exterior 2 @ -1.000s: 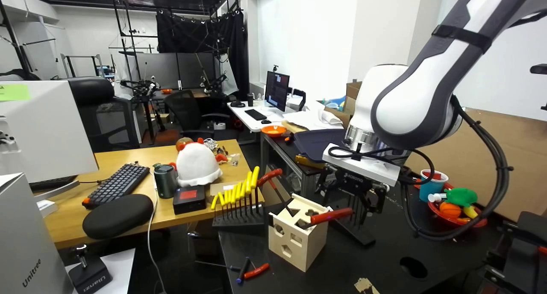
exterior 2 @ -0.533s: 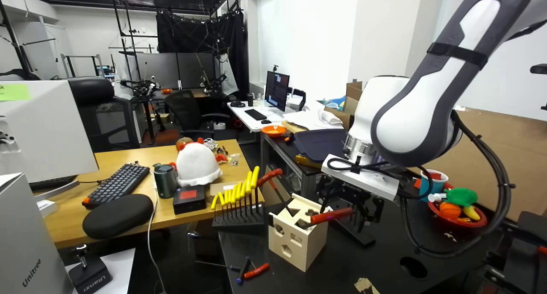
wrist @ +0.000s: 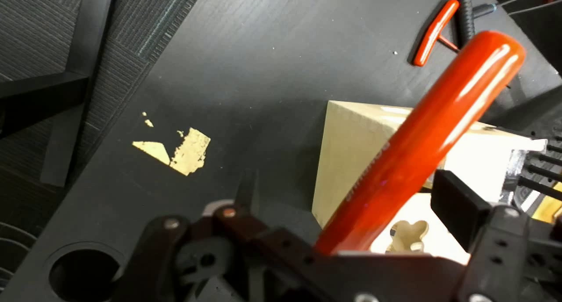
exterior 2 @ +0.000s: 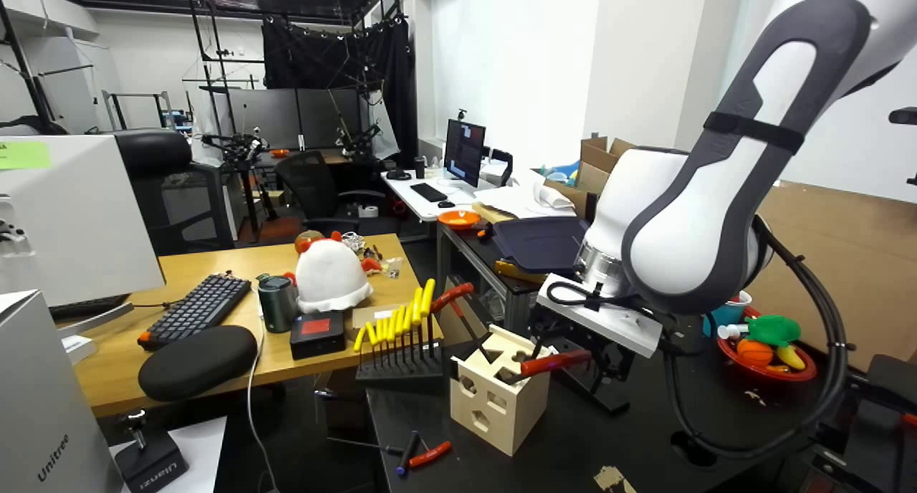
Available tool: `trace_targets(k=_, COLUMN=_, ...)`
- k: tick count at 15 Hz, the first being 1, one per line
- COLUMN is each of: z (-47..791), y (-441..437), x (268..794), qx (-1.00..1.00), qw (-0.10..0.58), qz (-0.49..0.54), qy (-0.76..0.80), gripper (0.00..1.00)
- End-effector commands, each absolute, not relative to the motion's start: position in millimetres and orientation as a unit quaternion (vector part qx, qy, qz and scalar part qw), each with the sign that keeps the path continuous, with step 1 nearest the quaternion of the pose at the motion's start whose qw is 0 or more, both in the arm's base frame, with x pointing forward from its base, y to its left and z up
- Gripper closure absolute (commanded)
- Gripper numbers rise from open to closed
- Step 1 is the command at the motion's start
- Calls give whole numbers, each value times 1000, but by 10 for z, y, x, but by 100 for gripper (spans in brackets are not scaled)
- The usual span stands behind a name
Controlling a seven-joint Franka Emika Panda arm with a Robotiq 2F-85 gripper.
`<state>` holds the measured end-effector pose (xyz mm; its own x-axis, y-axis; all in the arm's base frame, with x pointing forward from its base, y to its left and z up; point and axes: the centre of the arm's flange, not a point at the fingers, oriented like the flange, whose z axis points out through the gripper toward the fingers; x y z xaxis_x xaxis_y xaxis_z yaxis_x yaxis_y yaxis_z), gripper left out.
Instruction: Pick up the orange object and put it on the holder.
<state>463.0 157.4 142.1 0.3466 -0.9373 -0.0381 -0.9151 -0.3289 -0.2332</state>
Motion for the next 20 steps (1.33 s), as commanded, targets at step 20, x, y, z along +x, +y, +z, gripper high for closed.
trace_targets(k=20, z=1414, y=1808, x=4952, qx=-800, qw=117, qz=-109, qy=579, gripper=0)
